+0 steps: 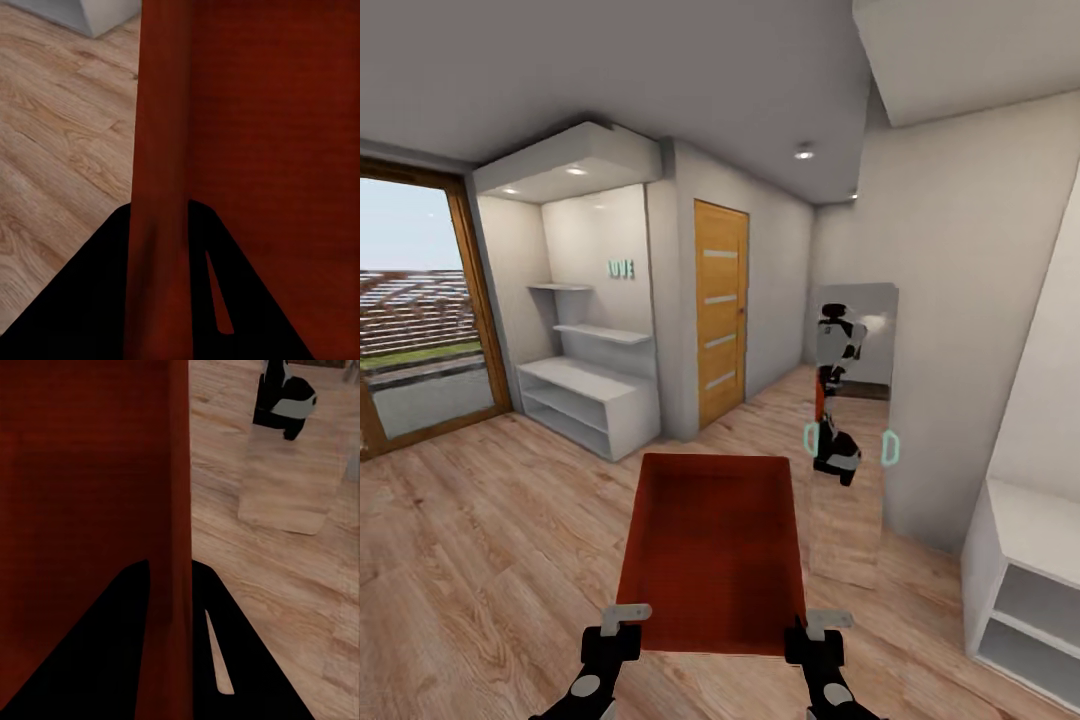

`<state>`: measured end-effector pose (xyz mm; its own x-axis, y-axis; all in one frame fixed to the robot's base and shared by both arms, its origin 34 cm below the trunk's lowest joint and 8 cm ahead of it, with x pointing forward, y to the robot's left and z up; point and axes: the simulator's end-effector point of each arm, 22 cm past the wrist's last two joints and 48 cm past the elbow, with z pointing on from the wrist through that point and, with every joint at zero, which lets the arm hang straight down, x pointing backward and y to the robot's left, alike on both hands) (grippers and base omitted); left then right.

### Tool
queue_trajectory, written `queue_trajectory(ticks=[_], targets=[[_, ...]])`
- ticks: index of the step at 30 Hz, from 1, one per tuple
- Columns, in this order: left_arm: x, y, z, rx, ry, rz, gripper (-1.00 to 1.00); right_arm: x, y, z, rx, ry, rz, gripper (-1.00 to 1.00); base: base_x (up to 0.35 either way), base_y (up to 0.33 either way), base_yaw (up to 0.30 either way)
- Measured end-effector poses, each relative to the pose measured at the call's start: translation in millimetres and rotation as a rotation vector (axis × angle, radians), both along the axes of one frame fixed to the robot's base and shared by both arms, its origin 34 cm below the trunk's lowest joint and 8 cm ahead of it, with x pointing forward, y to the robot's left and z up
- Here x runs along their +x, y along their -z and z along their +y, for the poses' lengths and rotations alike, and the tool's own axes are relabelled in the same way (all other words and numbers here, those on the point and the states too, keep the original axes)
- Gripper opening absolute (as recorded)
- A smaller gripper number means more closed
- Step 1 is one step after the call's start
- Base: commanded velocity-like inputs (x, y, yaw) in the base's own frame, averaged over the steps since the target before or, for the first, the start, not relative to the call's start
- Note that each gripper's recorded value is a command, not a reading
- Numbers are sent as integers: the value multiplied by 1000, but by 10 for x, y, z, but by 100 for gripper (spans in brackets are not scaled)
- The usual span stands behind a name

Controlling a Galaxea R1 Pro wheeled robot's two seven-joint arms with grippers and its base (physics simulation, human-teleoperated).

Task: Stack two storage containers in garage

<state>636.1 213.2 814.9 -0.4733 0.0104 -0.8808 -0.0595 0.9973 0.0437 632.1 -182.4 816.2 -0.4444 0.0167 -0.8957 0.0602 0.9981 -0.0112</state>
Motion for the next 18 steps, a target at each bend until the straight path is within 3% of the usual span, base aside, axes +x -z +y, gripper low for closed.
queue_trajectory(ticks=[13, 18], targets=[[0, 0, 0, 0, 0, 0, -100, 0, 0, 0, 0, 0, 0, -100, 323, 0, 277], [0, 0, -2, 0, 0, 0, -100, -1, 1, -2, 0, 1, 0, -100, 323, 0, 106]])
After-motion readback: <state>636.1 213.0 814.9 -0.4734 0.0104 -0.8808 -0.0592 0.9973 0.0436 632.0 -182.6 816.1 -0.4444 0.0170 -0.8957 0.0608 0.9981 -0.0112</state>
